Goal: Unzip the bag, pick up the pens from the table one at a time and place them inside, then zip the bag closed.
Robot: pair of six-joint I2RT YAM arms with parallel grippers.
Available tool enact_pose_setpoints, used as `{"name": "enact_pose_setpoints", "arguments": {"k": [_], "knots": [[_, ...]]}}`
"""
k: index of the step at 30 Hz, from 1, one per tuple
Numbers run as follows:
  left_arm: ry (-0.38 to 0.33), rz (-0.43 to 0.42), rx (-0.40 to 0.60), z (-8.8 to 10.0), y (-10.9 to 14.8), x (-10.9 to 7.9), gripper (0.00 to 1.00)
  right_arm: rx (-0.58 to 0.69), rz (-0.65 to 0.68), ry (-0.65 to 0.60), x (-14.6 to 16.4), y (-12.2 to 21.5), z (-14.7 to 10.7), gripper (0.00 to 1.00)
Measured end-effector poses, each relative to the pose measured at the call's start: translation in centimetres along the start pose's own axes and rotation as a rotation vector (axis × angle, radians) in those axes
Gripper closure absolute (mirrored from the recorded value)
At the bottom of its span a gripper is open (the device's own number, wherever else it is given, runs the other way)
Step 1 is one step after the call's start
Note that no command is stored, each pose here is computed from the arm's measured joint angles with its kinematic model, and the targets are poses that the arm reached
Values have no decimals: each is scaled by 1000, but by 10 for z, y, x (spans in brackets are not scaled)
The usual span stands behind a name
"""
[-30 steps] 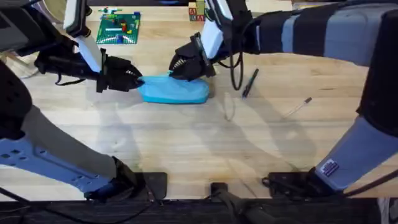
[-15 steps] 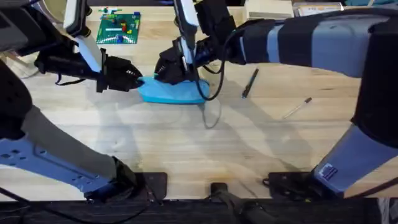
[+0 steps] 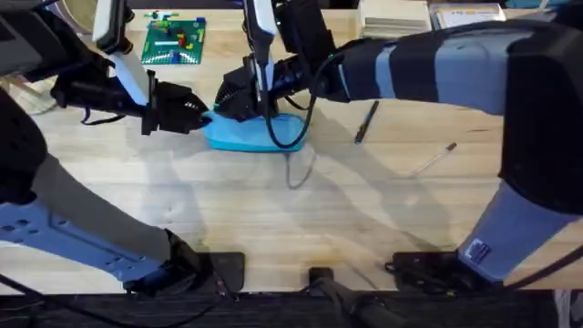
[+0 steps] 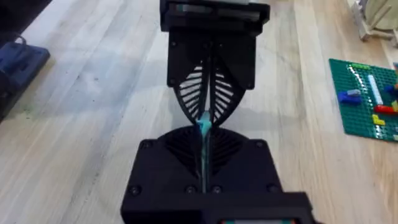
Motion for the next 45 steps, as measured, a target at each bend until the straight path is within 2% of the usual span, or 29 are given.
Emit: {"name": "enact_pose_setpoints", "arguments": {"k": [25,26,30,31,45], "knots": [[-1,0,0,0,0,0,959,15,-29,-6,-1,-9,4,957],[0,0,0,0,0,0,959,14,-30,-8,-1,-9,4,865],[-2,-3,0,1,-1,0,959,-5,-33,17,-2,-12,10,299],[-2,-4,0,1,-1,0,959,-10,-23,22,1,-15,12,17],[-2,-4,0,1,-1,-1,959,-12,-20,22,2,-16,13,5]]}}
Point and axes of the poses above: each hand's point on the last joint's axis, 136 mm out from that joint toward the fingers, its own y axis back along the fingers, its own x axis along the line the jaws close on, z = x × y, the point moved 4 cm from there along y, back along the fingers, and after that the axes turned 13 degrees about y, right-handed, at the moved point
